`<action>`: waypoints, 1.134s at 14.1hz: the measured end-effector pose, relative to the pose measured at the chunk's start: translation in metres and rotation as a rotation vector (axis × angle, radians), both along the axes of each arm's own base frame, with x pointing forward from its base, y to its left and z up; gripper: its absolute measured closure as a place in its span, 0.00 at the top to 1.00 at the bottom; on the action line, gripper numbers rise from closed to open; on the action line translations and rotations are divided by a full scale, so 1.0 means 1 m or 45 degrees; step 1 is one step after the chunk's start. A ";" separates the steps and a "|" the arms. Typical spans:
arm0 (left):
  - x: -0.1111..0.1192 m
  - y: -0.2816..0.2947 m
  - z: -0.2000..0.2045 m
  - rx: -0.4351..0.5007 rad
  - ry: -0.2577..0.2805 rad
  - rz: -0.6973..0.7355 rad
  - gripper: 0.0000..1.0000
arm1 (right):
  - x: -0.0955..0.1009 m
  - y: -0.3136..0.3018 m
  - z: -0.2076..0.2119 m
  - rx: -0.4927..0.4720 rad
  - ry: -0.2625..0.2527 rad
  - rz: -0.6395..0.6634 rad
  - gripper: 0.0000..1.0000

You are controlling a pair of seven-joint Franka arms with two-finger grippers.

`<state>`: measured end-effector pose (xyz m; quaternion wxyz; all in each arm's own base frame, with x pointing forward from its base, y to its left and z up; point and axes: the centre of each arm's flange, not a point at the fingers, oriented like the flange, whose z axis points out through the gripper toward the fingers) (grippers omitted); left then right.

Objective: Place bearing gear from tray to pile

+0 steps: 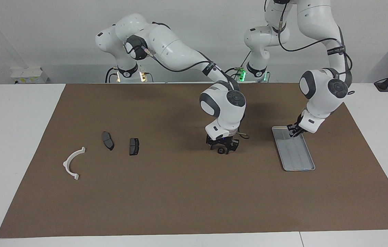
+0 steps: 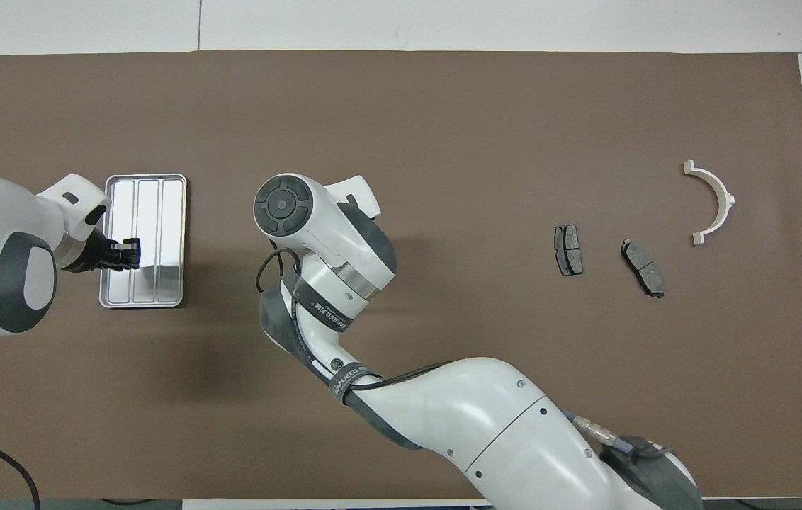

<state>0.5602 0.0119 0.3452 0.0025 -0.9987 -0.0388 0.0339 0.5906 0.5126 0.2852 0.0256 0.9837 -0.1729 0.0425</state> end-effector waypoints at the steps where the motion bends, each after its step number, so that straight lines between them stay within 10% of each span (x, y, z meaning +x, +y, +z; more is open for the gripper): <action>1: 0.001 0.000 0.001 0.000 0.001 0.001 0.24 | 0.001 0.001 0.002 0.009 -0.009 -0.004 0.64; 3: 0.000 -0.001 0.001 0.000 0.007 0.009 0.24 | 0.001 0.002 0.005 0.017 -0.018 -0.006 0.36; 11: 0.004 -0.007 0.006 0.003 -0.007 0.066 0.24 | 0.022 -0.031 0.015 -0.036 0.036 0.012 0.35; 16: 0.018 -0.080 0.034 -0.050 -0.076 0.163 0.24 | 0.084 -0.211 0.161 -0.058 0.212 0.306 0.35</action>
